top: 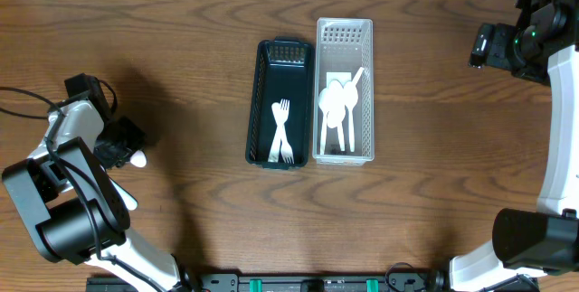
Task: Pack container
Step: 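Grasp the white spoon on the left with the left gripper, then carry the spoon into the black basket and release it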
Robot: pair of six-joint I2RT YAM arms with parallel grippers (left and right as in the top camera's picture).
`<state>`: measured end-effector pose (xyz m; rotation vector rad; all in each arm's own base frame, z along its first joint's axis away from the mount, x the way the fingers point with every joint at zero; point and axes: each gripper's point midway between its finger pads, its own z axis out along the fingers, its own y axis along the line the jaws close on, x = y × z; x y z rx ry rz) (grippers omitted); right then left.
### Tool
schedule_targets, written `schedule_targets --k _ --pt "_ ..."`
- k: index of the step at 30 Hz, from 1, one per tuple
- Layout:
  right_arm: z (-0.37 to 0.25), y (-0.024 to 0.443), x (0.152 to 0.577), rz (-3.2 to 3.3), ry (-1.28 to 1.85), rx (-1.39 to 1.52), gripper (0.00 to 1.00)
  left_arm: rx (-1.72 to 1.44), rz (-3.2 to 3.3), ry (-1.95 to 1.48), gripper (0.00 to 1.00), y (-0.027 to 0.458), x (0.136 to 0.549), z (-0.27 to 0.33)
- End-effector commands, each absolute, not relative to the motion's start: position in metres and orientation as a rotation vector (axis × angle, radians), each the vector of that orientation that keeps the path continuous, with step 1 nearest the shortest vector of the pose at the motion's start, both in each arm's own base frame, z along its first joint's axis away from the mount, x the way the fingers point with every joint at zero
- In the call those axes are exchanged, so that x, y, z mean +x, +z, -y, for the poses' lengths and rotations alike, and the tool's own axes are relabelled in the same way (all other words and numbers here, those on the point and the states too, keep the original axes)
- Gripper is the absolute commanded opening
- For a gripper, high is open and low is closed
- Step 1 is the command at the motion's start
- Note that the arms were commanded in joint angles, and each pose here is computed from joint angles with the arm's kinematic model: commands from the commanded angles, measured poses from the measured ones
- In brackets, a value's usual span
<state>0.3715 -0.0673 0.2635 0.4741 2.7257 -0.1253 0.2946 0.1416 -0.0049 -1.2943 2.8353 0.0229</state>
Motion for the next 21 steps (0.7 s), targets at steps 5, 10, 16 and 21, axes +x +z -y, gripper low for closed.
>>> schedule_targets --k 5,10,16,21 --pt "0.071 0.266 0.375 -2.708 -0.133 0.462 0.94 -1.215 -2.841 0.094 0.06 0.028 0.293 -0.127" --pt "0.071 0.266 0.377 -2.700 -0.133 0.461 0.94 -0.982 -2.789 0.066 0.06 0.089 0.315 -0.088" --pt "0.071 0.266 0.376 -2.704 -0.132 0.462 0.95 -0.543 -2.720 -0.038 0.06 0.176 0.338 0.006" --pt "0.070 0.265 0.375 -2.711 -0.132 0.462 0.95 -0.152 -2.626 -0.183 0.06 0.228 0.347 0.107"
